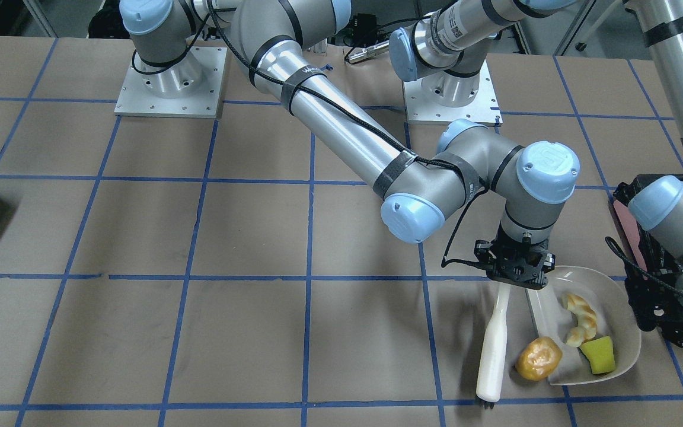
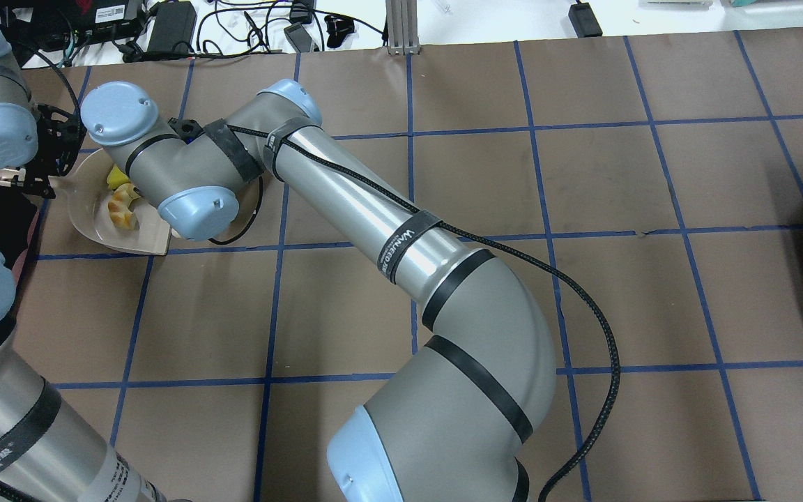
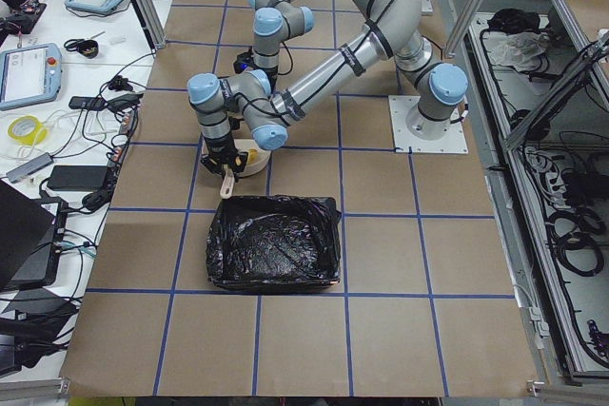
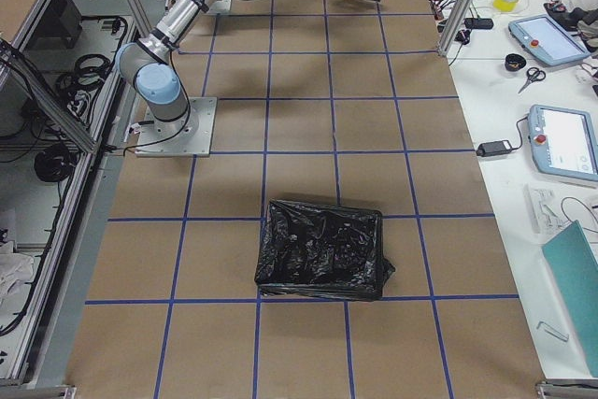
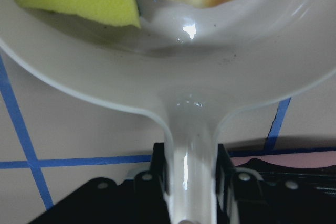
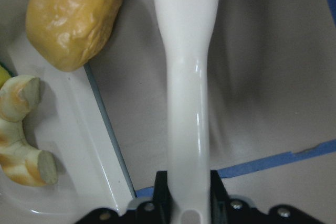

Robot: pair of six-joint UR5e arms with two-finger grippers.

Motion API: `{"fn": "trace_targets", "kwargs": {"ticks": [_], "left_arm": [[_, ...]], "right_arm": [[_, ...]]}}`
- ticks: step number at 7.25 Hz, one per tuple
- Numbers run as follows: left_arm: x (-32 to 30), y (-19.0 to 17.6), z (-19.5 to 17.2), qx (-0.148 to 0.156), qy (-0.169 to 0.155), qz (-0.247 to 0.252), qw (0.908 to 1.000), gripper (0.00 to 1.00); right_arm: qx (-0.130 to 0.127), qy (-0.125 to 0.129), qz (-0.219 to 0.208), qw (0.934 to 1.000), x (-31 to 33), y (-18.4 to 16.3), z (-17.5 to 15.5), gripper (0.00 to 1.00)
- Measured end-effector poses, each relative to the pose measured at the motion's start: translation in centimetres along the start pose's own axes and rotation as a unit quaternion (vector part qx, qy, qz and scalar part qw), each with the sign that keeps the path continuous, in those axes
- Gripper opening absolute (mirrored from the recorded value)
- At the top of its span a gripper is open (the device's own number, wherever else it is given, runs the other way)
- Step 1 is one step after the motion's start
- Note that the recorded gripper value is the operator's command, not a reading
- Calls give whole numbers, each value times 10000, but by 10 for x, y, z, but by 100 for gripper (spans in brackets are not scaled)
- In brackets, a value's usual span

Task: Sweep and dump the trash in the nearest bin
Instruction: 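Keep brushing the debris deeper into the dustpan with the right gripper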

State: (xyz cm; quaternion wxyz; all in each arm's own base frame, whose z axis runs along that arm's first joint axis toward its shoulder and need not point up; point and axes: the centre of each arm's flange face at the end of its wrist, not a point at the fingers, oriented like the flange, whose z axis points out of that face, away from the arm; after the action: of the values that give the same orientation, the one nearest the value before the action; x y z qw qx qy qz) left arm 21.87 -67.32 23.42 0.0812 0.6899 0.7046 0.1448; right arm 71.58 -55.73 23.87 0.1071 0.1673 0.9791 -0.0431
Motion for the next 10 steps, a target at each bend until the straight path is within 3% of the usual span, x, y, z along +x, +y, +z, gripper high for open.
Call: {"fn": "trace_targets", "kwargs": {"ticks": [7, 10], "left_arm": [[0, -2, 0, 2, 3, -2, 10000, 0], [0, -3, -1, 0, -4, -6, 10000, 0]], "right_arm": [[59, 61, -1030, 9946, 4, -14, 16, 0], [72, 75, -1221, 9925, 4, -16, 21, 0]]}}
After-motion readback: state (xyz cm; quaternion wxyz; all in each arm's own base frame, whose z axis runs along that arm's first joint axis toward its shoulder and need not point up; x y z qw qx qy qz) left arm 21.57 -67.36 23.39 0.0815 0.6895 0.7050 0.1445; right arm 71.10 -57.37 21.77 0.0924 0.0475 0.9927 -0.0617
